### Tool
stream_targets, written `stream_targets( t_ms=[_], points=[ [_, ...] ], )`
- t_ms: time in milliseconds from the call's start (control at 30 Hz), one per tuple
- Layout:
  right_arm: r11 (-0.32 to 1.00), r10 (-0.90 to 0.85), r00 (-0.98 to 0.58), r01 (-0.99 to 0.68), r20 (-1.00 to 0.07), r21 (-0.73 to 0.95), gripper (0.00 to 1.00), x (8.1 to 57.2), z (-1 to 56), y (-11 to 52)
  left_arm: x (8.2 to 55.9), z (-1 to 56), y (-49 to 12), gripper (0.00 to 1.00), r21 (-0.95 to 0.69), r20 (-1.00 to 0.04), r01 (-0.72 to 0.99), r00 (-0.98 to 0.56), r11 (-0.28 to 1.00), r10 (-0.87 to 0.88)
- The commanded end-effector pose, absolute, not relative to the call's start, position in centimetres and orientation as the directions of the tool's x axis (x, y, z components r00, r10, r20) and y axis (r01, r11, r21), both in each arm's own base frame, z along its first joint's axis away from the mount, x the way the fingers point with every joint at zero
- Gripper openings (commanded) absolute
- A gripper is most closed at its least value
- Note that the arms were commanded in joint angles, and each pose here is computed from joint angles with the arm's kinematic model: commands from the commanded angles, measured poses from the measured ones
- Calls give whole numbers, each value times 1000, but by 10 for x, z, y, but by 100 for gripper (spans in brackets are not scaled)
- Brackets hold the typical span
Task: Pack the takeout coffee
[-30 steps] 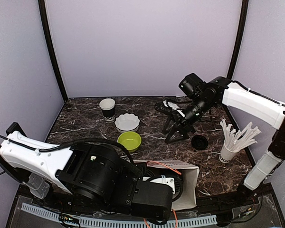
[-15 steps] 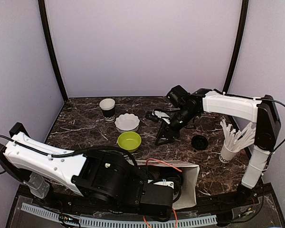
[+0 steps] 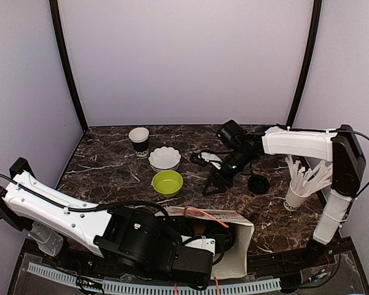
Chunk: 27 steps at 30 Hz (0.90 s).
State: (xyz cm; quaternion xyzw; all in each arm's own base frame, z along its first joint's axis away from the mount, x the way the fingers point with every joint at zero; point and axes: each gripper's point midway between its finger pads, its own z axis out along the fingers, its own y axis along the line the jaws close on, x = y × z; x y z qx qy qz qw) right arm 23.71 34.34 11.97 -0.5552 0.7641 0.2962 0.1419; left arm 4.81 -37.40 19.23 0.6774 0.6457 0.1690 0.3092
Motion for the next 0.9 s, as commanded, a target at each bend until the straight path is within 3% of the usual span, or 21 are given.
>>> stream_targets(
  t_ms=[0,267,867],
  points=[
    [206,-746,-330,-940,-578,272,54,235,127,346,56,217,-374,44,672,-281,736,152,81,948],
    [205,-730,-348,-933,-589,297,54,232,130,349,57,212,-377,45,655,-322,753,200,65,925],
    [187,-738,-364,-919,-569,346,54,226,121,352,71,183,-374,45,635,-236,772,231,-30,944]
  ],
)
